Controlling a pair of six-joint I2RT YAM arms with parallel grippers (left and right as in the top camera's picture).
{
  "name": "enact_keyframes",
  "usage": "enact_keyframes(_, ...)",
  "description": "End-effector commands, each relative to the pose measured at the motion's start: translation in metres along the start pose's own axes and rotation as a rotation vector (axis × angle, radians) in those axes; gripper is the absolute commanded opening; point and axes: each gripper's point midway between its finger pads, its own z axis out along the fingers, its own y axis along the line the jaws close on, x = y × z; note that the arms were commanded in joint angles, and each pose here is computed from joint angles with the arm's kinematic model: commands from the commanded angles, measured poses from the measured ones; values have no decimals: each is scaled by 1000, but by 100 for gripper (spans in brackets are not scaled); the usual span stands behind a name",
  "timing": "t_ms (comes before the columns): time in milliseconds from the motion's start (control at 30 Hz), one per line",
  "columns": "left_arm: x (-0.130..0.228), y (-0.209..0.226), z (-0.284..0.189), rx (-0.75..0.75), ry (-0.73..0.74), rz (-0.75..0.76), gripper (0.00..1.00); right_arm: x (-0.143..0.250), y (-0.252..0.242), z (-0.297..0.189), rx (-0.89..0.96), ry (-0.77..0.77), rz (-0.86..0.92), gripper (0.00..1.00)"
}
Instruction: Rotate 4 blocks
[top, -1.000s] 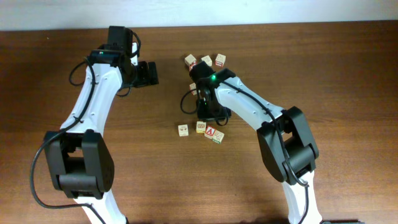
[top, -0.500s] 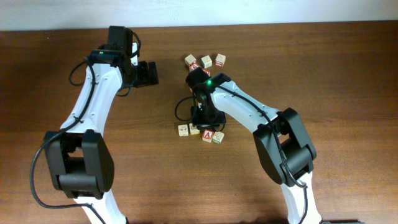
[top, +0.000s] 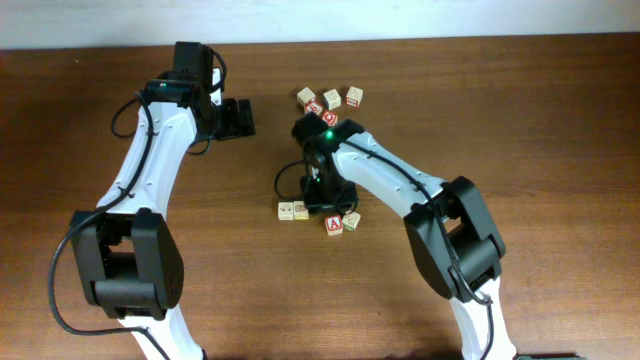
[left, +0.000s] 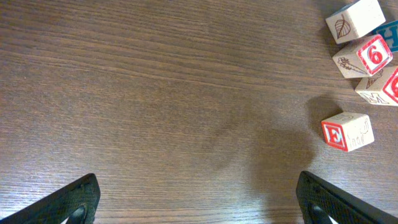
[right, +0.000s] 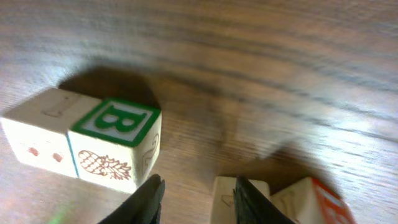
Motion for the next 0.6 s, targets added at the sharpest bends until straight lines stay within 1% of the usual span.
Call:
enact_keyframes(0,-5,1,-6,-4,-19,4,99,-26,-7,-60,-20,-119,-30,40)
enact_keyframes(100,-5,1,-6,-4,-19,4,99,-14,-16,-93,-18,-132,-25,40)
enact_keyframes(167,-5,1,-6,-4,-19,4,99,10,-20,-85,16,-45,-20,40)
enact_keyframes(300,-5,1,-6,-4,-19,4,99,50,-23,-47,69,88,-17,17)
enact_keyframes(400,-5,1,-6,-4,-19,4,99,75,-28,-24,107,164,-12,16)
enact_keyframes(500,-5,1,-6,-4,-19,4,99,80,-35,-10,112,174,-8,16)
enact_keyframes(567,-5,1,-6,-4,-19,4,99,74,-38,3,109,140,-16,17)
